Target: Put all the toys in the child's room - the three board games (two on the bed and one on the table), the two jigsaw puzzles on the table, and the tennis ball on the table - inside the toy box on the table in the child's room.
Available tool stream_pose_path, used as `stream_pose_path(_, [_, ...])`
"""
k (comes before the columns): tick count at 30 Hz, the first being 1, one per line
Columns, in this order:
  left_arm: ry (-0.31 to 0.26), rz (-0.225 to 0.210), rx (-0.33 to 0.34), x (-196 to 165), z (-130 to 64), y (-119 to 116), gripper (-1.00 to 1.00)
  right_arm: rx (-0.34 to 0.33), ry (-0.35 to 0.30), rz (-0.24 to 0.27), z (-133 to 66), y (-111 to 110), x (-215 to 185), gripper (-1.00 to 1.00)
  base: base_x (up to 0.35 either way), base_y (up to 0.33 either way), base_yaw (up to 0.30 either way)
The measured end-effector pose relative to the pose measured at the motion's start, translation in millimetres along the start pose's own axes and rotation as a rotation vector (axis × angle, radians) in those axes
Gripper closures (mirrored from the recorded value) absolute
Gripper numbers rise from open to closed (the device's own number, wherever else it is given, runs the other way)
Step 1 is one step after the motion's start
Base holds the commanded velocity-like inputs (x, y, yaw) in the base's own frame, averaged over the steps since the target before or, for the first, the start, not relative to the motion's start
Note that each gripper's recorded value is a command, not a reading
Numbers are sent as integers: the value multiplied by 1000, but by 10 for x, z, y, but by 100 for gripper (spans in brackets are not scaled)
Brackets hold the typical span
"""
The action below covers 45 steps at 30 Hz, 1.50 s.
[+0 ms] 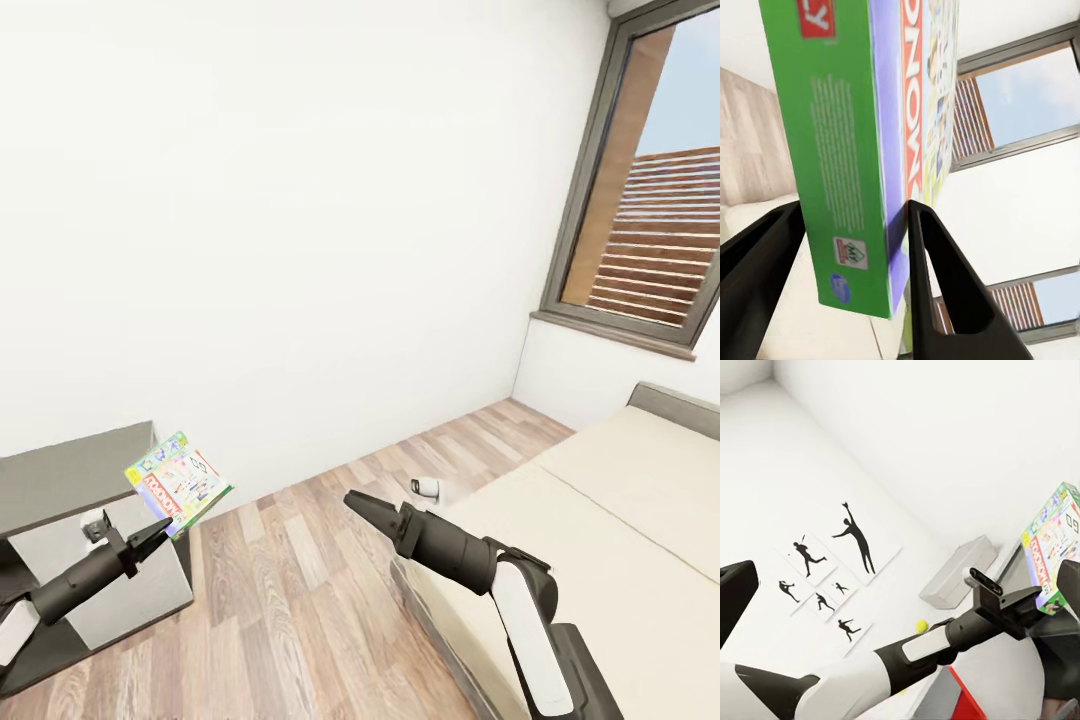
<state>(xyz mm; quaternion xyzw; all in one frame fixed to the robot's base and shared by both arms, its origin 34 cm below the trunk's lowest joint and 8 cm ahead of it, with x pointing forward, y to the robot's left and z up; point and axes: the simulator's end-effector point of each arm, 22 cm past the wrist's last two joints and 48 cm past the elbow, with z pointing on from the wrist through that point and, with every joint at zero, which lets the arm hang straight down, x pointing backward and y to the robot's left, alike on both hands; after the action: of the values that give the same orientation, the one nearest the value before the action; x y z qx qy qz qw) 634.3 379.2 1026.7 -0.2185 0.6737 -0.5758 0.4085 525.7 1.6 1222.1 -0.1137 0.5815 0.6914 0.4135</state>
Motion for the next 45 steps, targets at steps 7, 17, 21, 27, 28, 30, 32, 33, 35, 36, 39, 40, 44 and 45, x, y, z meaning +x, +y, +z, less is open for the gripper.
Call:
stream_pose_path(7, [1,-2,-2,4,0,14,100,1,0,3,0,-11,5,-100,0,0,271])
stream_pose_path(17, [1,-4,-5,10,-1,35,100,4,0,6,-4,-32,8,-100,0,0,271])
stream_pose_path(21, [1,-5,-7,10,-1,44,100,5,0,7,-2,-40,12,-100,0,0,271])
stream_pose_path(27, [1,-7,-8,13,0,55,100,27,1,13,-1,-100,21,-100,0,0,271])
stream_pose_path(28, [2,-7,-9,15,-1,59,100,36,0,14,-2,-122,20,-100,0,0,252])
stream_pose_path(30, [2,-9,-10,18,-1,68,100,48,0,16,-3,-153,22,-100,0,0,233])
stream_pose_path(32, [2,-10,-11,19,0,77,100,57,0,19,-4,-181,26,-100,0,0,165])
stream_pose_path(33, [1,-12,-10,17,1,79,100,60,0,20,-5,-191,28,-100,0,0,136])
stream_pose_path(35, [2,-14,-13,21,1,93,100,63,0,23,-7,-208,33,-100,0,0,112])
stream_pose_path(36, [2,-15,-14,24,2,100,100,64,0,24,-8,-216,35,-100,0,0,96])
stream_pose_path(39, [4,-18,-18,34,3,126,100,66,-2,29,-14,-236,35,-100,0,0,83])
stream_pose_path(40, [5,-19,-20,37,2,135,100,65,-3,30,-17,-242,34,-100,0,0,76])
stream_pose_path(44, [7,-23,-30,48,1,180,100,71,-14,30,-30,-294,25,-100,0,0,69])
stream_pose_path(45, [13,-24,-35,68,7,197,100,74,-23,25,-35,-314,12,-100,0,0,29])
